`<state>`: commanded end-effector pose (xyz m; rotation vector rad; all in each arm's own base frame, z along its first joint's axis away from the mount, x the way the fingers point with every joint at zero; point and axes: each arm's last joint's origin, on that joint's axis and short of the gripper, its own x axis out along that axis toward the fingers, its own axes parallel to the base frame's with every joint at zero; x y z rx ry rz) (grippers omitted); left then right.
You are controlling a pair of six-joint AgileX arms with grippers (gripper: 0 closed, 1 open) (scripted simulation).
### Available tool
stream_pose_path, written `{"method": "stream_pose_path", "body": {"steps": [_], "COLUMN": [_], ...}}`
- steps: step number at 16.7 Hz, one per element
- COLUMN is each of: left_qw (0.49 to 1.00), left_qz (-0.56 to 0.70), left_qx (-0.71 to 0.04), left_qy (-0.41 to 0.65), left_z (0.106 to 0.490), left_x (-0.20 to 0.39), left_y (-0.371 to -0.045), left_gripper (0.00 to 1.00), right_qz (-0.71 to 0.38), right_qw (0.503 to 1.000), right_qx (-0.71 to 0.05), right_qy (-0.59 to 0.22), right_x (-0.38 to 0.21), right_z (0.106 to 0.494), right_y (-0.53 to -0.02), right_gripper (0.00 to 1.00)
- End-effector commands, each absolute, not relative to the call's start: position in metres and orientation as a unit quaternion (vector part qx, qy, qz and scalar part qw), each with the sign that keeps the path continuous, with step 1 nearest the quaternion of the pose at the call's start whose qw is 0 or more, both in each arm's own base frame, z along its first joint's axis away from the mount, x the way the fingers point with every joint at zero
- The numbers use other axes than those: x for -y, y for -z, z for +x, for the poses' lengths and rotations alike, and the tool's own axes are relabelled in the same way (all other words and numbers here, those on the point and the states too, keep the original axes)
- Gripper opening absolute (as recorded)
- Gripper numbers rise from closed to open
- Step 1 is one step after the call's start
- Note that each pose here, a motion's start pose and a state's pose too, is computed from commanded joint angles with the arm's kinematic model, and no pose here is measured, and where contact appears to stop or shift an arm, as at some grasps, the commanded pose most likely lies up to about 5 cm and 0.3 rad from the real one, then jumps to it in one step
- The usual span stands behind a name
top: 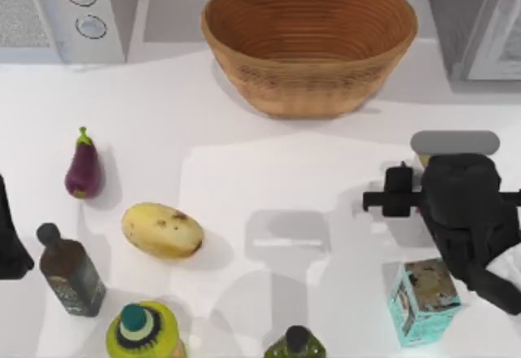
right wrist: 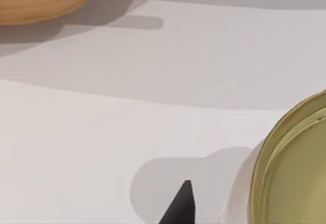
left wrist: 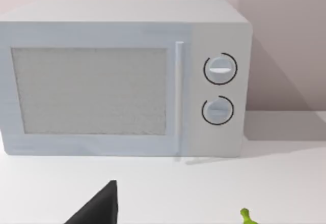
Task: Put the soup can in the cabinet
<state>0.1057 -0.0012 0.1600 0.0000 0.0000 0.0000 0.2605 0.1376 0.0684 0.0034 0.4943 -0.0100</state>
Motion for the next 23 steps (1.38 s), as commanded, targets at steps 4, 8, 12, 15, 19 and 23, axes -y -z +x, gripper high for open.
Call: {"method": "stream_pose_path", "body": {"steps": [4,8,12,15,19,23], "left_qw": [1.0,1.0,1.0,1.0,1.0,1.0], "left_qz": [0.0,0.0,0.0,0.0,0.0,0.0], "left_qx": [0.0,0.0,0.0,0.0,0.0,0.0], "left_qy": [0.0,0.0,0.0,0.0,0.0,0.0], "left_z": [0.106,0.106,0.106,0.106,0.106,0.106], "left_x": [0.001,0.001,0.001,0.001,0.001,0.001], "left_y": [-0.16,-0.16,-0.16,-0.16,-0.16,-0.16], "left_gripper": [1.0,1.0,1.0,1.0,1.0,1.0], "right_qz": [0.002,0.003,0.023,0.039,0.036,0.012], "right_qw": [0.97,0.97,0.97,0.969,0.968,0.968], "right_qx": [-0.245,-0.245,-0.243,-0.242,-0.249,-0.252], "right_qy": [0.005,0.005,-0.013,-0.023,-0.02,-0.009], "right_x": [-0.138,-0.137,-0.136,-0.134,-0.131,-0.134], "right_z": [0.261,0.261,0.26,0.257,0.257,0.258], "right_y": [-0.068,-0.069,-0.084,-0.109,-0.153,-0.197], "right_gripper": [0.0,0.0,0.0,0.0,0.0,0.0]}}
